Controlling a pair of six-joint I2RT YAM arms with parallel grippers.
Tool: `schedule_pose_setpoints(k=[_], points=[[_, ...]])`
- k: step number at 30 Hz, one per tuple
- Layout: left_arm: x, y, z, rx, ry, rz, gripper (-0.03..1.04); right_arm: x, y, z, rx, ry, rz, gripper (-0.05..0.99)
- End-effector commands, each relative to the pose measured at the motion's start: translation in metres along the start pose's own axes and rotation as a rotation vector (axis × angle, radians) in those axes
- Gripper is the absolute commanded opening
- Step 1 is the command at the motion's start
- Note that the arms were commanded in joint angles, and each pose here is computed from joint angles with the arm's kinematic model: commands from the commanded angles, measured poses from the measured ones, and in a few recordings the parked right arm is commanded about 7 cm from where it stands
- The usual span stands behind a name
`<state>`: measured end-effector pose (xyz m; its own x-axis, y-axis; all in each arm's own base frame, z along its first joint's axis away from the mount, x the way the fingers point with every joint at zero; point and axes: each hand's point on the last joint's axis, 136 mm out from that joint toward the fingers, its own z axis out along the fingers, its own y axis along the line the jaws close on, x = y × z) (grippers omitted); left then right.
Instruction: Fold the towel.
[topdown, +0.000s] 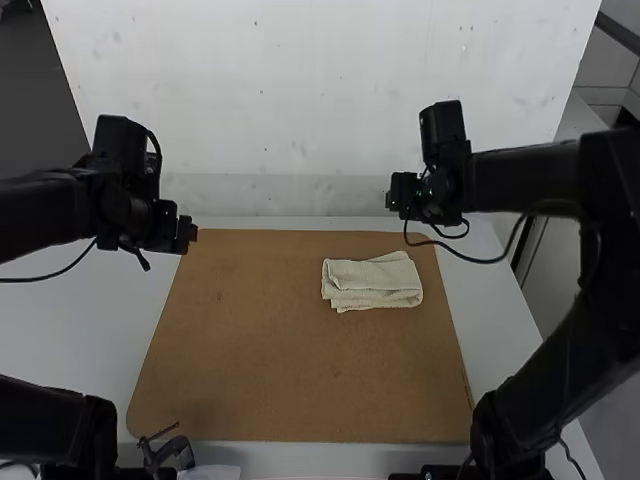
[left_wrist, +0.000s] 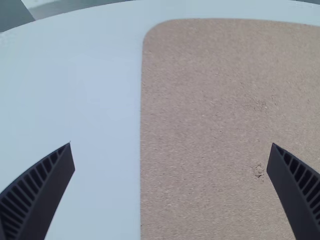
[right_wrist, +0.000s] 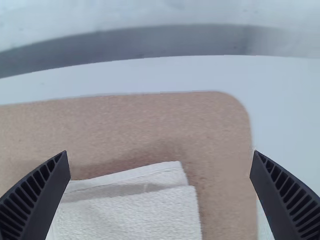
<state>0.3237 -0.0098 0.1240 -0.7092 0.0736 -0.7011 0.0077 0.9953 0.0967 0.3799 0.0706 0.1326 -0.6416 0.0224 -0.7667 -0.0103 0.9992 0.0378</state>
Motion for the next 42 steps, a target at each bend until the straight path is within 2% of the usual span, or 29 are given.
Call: schedule_pose_setpoints(k=[1, 9, 12, 21, 26, 33, 37, 42], points=[[-0.007, 0.014, -0.022, -0.025, -0.086, 0.006, 0.99, -0.009, -0.013, -0.023, -0.045, -0.076, 0.002, 0.98], [-0.009, 0.025, -0.074, -0.058, -0.28, 0.013, 0.98, -0.012, -0.049, -0.056, -0.03, -0.196, 0.078, 0.97], [-0.008, 0.03, -0.095, -0.077, -0.36, 0.0, 0.98, -0.014, -0.054, -0.077, -0.022, -0.266, 0.071, 0.97], [0.009, 0.052, -0.132, -0.161, -0.456, -0.051, 0.98, -0.013, -0.074, -0.122, 0.031, -0.436, 0.049, 0.97], [0.016, 0.05, -0.142, -0.167, -0.536, -0.038, 0.98, -0.009, -0.075, -0.139, 0.026, -0.522, 0.043, 0.97], [0.019, 0.042, -0.134, -0.138, -0.576, -0.018, 0.98, -0.005, -0.071, -0.157, 0.006, -0.612, 0.033, 0.97], [0.015, 0.035, -0.14, -0.107, -0.657, -0.002, 0.98, -0.002, -0.07, -0.162, 0.003, -0.641, 0.03, 0.97], [0.014, 0.025, -0.134, -0.055, -0.678, 0.018, 0.98, 0.006, -0.07, -0.165, 0.002, -0.671, 0.028, 0.97]])
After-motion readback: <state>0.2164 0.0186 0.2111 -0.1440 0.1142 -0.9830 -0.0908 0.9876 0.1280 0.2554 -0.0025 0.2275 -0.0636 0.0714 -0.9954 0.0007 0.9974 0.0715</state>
